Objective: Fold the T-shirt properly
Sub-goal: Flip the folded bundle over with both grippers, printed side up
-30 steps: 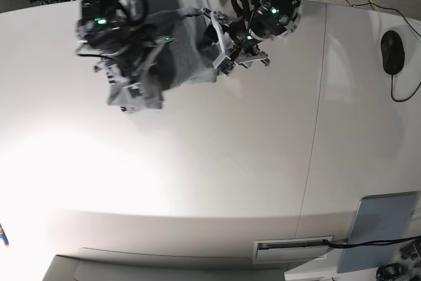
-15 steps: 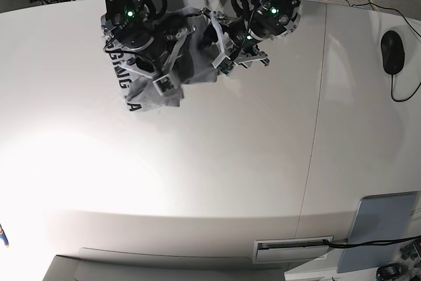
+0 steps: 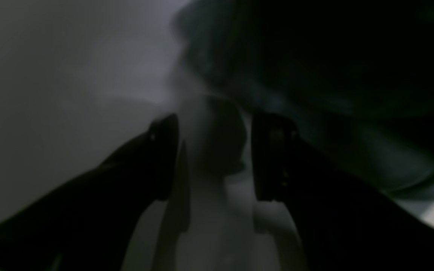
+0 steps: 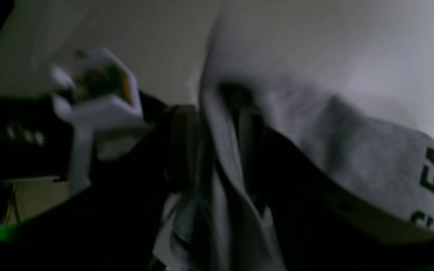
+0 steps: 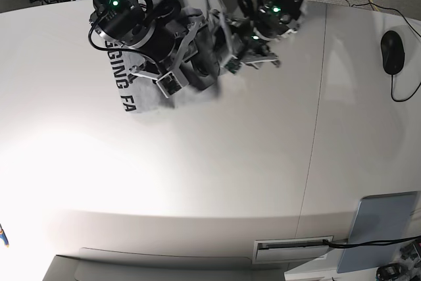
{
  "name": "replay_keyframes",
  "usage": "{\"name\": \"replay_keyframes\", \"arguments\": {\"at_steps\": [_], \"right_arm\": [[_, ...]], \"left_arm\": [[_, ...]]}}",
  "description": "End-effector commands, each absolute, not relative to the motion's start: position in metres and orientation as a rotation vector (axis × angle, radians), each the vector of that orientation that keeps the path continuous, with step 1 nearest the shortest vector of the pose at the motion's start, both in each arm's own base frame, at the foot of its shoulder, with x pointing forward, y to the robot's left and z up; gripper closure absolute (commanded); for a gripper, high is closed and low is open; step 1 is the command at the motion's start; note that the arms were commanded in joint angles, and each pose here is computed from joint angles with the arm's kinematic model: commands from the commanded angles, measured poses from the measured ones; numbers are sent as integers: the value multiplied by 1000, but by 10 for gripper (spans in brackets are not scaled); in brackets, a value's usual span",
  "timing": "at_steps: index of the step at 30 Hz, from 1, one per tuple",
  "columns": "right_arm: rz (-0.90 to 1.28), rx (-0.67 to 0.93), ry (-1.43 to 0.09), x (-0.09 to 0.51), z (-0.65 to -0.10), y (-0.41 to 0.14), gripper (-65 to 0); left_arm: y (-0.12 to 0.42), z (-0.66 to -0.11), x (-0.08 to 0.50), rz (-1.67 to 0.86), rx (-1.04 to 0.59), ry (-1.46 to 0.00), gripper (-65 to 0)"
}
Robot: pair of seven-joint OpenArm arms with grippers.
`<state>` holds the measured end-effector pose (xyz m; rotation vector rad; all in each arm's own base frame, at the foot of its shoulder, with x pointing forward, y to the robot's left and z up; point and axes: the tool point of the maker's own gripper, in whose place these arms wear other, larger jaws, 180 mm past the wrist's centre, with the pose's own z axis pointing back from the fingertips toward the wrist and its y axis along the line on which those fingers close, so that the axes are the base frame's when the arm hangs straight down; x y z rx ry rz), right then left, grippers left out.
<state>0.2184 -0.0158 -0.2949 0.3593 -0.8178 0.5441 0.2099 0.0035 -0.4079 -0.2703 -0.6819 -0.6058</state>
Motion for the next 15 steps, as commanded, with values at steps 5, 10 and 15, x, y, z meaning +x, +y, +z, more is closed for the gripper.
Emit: {"name": "replay_keyframes", "arguments": {"at_steps": [5,10,15], "right_arm": [[553,371,-862,222,-285,-12,-194],[560,268,-859,228,-290,-27,-194],[551,52,-889,243,-292,-66,-193]], "left_arm": [[50,-392,235,-534,-181,-751,-305],[63,-375,242,-470,-261,-788,-305],[28,-345,233,-499,-490,-837,-275]]}}
